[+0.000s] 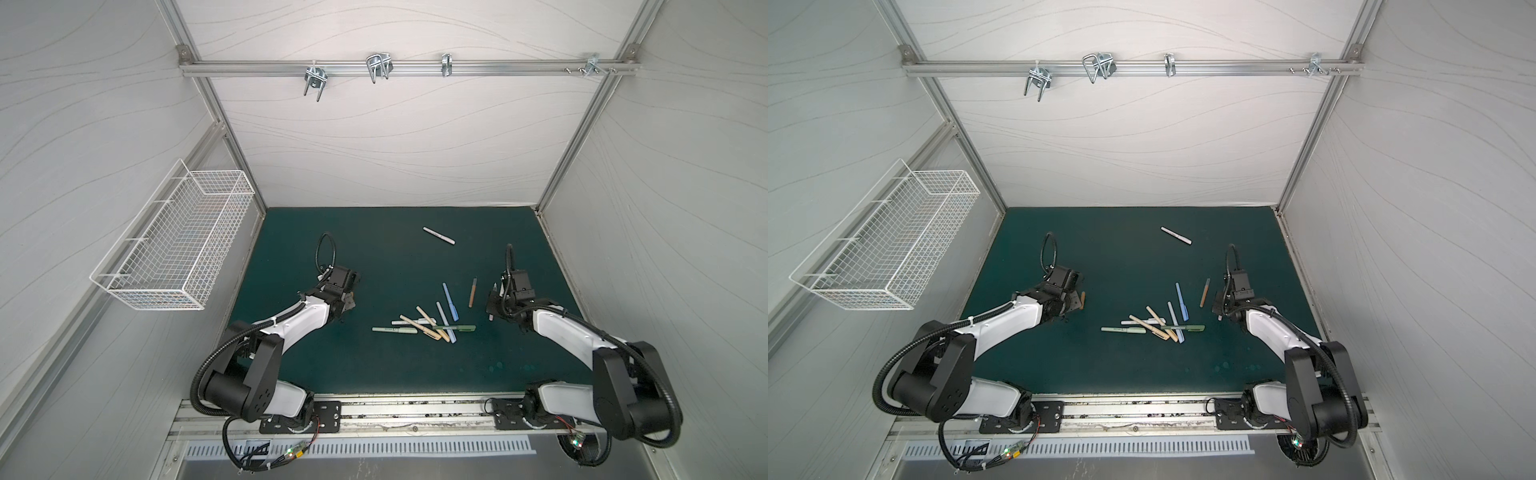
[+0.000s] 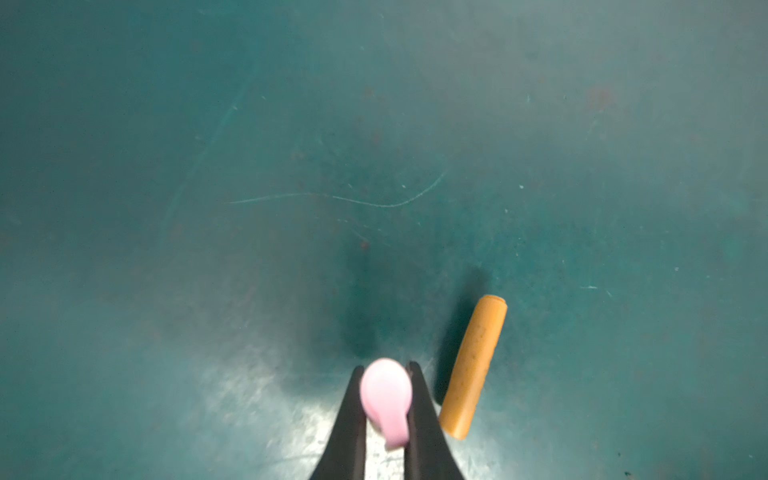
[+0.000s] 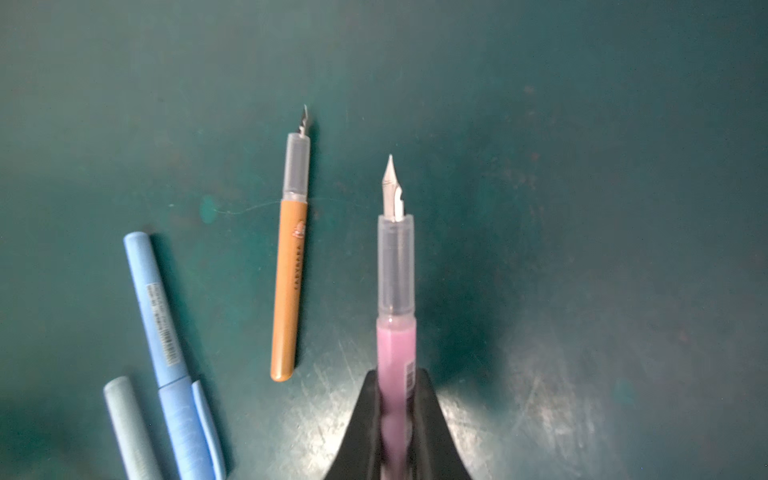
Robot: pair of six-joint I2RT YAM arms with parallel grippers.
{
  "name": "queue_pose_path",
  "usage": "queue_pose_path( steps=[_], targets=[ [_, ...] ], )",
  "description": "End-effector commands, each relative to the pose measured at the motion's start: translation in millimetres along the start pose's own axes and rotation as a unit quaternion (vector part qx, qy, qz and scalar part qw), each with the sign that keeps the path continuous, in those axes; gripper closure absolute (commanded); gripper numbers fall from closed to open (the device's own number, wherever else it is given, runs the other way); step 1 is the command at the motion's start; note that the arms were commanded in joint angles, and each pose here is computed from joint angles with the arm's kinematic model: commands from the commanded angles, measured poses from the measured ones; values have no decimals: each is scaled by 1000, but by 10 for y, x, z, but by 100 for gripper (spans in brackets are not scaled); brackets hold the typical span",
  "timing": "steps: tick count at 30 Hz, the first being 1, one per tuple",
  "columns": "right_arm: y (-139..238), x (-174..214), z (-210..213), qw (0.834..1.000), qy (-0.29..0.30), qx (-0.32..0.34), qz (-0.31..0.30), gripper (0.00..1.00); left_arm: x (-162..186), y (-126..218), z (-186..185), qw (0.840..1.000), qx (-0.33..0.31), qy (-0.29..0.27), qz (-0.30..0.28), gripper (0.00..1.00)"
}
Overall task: Open the pen caps
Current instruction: 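Draw both arms apart, left holding the pink cap, right the uncapped pen, then lower and release the cap with the left gripper and the pen with the right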
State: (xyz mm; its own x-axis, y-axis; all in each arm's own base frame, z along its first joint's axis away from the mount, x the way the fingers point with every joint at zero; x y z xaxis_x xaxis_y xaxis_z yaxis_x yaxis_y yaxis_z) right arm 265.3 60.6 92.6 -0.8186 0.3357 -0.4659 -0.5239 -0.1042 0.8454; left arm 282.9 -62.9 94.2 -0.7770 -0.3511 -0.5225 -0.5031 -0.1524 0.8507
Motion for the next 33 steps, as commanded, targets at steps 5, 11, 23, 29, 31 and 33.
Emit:
queue_pose_path(
  steps=[5, 11, 23, 29, 31, 33],
  targets=[
    [-120, -102, 55, 1000, -7, -3, 11, 100, -75, -165, -39, 999, -1, 11, 31, 100],
    [-242, -78, 30, 999, -17, -2, 33, 93, -72, -221, -37, 999, -3, 9, 41, 93],
    [-276, -76, -11, 999, -30, 3, 42, 67, -127, -73, -29, 1000, 14, 10, 23, 54],
    [-69, -145, -19, 1000, -25, -4, -4, 66, -167, 141, -39, 999, 38, 12, -11, 49],
    [29, -162, -17, 999, -24, -11, -23, 62, -190, 303, -54, 998, 51, 6, -47, 49],
    [147, -177, 7, 999, -17, -28, -44, 60, -191, 465, -81, 994, 71, -4, -81, 47]
  ],
)
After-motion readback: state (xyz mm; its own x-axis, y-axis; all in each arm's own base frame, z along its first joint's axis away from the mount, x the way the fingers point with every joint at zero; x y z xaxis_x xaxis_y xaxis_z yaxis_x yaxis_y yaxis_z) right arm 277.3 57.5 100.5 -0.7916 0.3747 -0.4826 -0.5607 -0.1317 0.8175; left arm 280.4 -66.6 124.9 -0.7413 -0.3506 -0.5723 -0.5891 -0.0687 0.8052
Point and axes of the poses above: each gripper's point midway between its finger pads, its own y axis back along the fingers, its own z axis along the line the jaws close on, x = y × z, the point moved 6 cm from there along y, back along the fingers, and after that the axes turned 4 degrees about -y, right-handed, at the moved point
